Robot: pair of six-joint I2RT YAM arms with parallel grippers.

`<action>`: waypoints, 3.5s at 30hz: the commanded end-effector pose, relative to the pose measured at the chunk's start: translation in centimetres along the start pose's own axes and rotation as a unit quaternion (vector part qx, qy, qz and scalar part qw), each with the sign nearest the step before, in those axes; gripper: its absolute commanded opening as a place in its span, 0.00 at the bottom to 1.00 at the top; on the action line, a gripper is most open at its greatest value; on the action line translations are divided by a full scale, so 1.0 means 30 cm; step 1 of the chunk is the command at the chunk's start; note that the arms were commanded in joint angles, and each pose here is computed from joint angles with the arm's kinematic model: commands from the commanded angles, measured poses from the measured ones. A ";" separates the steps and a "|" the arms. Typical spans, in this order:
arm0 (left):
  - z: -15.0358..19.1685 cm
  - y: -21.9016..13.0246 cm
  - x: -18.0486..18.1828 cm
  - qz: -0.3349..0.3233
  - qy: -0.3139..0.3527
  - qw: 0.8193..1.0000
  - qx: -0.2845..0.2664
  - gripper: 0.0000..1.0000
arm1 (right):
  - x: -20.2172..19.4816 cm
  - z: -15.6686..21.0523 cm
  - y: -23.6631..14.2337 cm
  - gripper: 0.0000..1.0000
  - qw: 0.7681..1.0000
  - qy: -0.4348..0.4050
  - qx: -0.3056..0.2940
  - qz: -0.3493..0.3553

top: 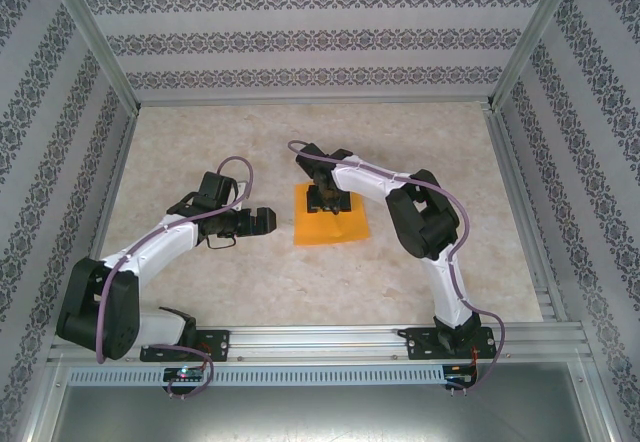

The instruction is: Fold a paper plane with a square sheet of paper (pick it up from the middle)

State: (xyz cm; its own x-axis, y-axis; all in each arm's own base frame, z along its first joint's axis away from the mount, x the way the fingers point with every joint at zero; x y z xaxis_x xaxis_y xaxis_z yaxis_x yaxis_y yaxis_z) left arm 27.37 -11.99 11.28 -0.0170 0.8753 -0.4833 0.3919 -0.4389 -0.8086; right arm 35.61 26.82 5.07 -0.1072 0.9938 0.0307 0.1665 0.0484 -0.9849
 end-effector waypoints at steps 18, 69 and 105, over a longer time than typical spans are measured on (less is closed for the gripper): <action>-0.015 0.020 -0.003 0.013 0.002 1.000 0.004 1.00 | -0.025 -0.006 -0.116 0.70 0.999 0.012 -0.035 0.015; -0.014 0.034 -0.009 0.019 0.002 1.000 0.015 1.00 | -0.025 0.075 -0.008 0.53 0.998 0.035 -0.026 0.040; -0.165 -0.179 -0.252 0.163 -0.025 0.984 -0.064 0.91 | 0.104 0.050 -0.357 0.18 0.925 0.110 -0.141 -0.335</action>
State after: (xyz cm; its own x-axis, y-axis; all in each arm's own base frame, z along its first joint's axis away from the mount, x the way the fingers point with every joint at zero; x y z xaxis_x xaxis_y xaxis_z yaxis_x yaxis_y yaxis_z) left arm 28.88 -14.04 20.22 0.0712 0.7405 -0.6682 0.5045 -0.6047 -0.6163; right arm 32.02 29.79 16.34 -0.1144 0.7834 0.6109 0.3889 0.6012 -0.6981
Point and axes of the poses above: each hand's point on the last joint's axis, 136 mm out from that joint toward the fingers, its own y axis out along the fingers, its own x axis along the line the jaws close on, z = x × y, the point moved 4 cm from there along -y, back along the fingers, and after that the axes turned 6 degrees about -y, right-handed, at the moved point
